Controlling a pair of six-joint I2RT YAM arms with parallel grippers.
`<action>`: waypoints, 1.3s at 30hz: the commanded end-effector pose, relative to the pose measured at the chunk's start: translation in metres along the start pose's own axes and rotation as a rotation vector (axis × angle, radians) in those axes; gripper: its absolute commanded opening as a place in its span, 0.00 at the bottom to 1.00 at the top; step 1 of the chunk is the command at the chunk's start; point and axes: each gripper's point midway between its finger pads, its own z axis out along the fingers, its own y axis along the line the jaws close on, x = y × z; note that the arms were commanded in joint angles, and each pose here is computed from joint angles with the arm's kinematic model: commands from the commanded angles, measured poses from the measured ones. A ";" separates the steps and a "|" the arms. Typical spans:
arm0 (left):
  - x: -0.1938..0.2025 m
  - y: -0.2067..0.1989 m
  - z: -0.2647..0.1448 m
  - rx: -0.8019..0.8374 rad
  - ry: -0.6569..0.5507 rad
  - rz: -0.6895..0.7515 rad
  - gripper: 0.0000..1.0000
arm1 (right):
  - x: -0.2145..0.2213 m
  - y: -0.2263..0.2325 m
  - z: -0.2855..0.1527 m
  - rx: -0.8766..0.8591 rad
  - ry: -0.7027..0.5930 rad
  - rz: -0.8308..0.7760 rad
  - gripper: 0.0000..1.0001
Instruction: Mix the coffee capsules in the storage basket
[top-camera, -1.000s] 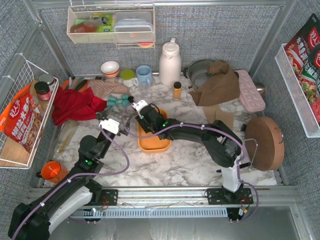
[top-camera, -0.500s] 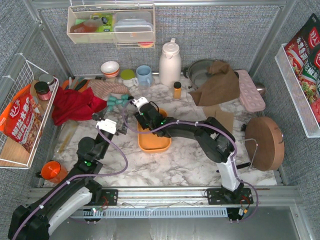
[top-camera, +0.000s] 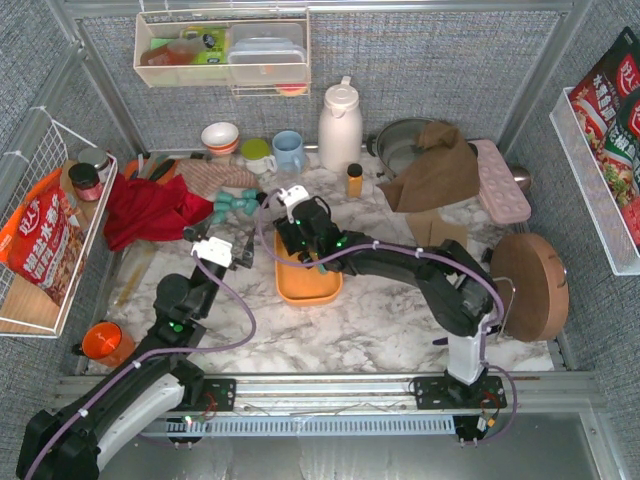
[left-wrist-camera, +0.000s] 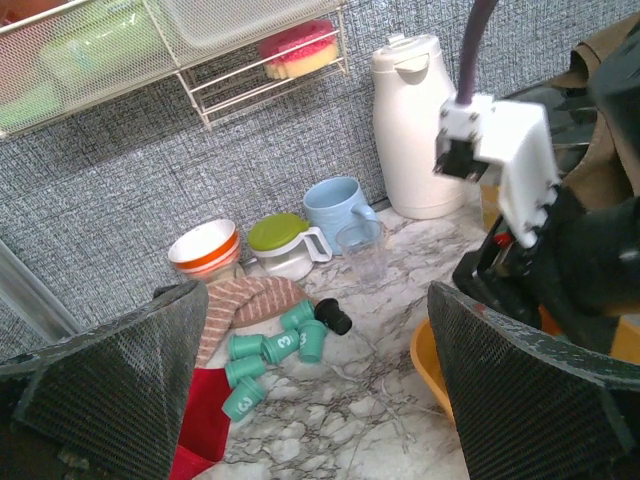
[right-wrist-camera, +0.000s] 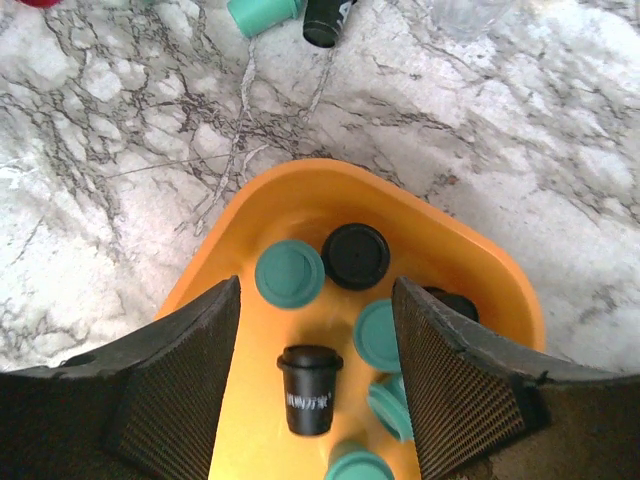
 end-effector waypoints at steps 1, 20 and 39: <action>-0.004 0.005 0.001 -0.025 -0.021 -0.001 0.99 | -0.013 -0.004 -0.021 -0.006 -0.036 0.021 0.67; 0.078 0.052 0.004 -0.427 0.351 -0.217 0.99 | 0.007 -0.066 -0.147 0.101 -0.113 -0.044 0.67; 0.234 0.067 0.030 -0.102 0.956 -0.233 0.97 | 0.024 -0.079 -0.164 0.102 -0.160 0.041 0.67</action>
